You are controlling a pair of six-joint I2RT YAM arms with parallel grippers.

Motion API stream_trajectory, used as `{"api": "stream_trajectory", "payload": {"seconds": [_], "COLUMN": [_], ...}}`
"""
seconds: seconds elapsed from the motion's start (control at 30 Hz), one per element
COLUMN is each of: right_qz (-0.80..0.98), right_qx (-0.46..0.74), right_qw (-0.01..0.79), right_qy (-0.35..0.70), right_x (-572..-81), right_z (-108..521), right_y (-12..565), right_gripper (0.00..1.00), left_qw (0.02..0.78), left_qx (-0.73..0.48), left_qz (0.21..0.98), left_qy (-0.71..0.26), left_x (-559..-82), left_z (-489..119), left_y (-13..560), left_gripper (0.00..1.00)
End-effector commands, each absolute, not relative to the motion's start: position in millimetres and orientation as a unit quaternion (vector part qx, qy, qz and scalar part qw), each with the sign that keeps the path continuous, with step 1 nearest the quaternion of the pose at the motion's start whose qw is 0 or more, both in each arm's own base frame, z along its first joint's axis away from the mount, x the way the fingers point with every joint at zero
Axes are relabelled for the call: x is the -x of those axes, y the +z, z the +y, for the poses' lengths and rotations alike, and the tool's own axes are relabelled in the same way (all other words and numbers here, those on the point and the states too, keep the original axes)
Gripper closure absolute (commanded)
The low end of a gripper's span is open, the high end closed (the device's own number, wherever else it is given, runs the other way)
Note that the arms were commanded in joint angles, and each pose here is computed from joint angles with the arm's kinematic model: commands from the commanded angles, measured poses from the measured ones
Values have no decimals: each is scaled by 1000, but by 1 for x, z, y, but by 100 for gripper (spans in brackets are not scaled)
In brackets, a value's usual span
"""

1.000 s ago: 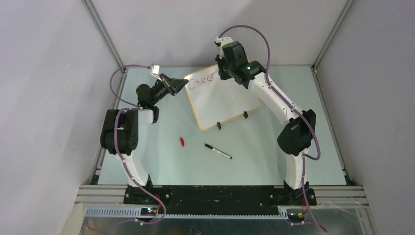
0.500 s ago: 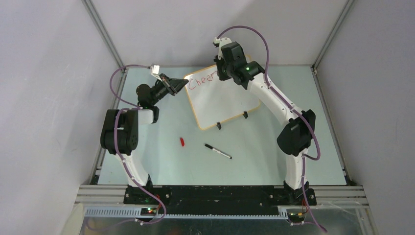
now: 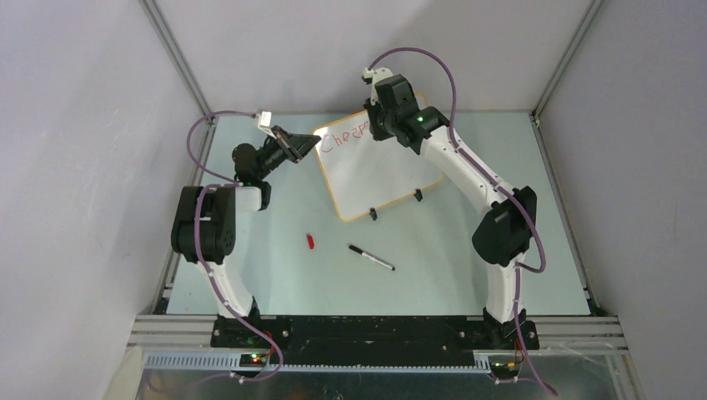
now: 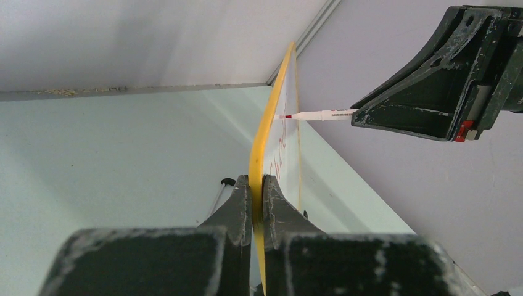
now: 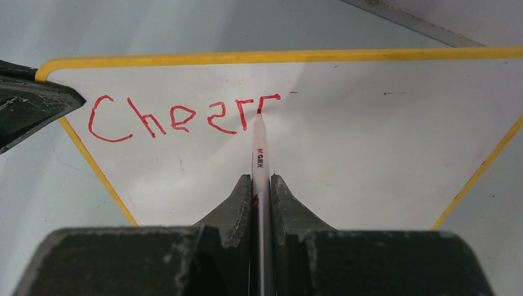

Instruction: Write a sentence on the whiteboard

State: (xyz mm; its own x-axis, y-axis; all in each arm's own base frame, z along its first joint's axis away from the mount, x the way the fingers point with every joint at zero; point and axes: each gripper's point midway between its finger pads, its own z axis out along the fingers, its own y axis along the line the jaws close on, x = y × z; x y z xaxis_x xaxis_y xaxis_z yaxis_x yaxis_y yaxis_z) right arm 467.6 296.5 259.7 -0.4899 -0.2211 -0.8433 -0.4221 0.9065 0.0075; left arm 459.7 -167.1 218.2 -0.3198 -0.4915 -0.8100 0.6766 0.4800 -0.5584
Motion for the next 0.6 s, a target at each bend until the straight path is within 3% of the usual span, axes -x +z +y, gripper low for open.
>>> {"api": "stream_trajectory", "payload": {"seconds": [0.0,0.57], "right_qz": [852,856], "right_qx": [179,163], "right_qw": [483,483], "right_qy": [96,87], "right_x": [-470,-475], "right_z": [286,273], "right_y": [270,271], "right_gripper": [100,100], "left_qw": [597,596], "left_qx": [-134,-134], "left_qz": [618,619], "left_qy": [-494,-494], "left_x": [-447,-447], "left_z": [-176,-176], "left_y": [226,226], "left_gripper": [100,100]}}
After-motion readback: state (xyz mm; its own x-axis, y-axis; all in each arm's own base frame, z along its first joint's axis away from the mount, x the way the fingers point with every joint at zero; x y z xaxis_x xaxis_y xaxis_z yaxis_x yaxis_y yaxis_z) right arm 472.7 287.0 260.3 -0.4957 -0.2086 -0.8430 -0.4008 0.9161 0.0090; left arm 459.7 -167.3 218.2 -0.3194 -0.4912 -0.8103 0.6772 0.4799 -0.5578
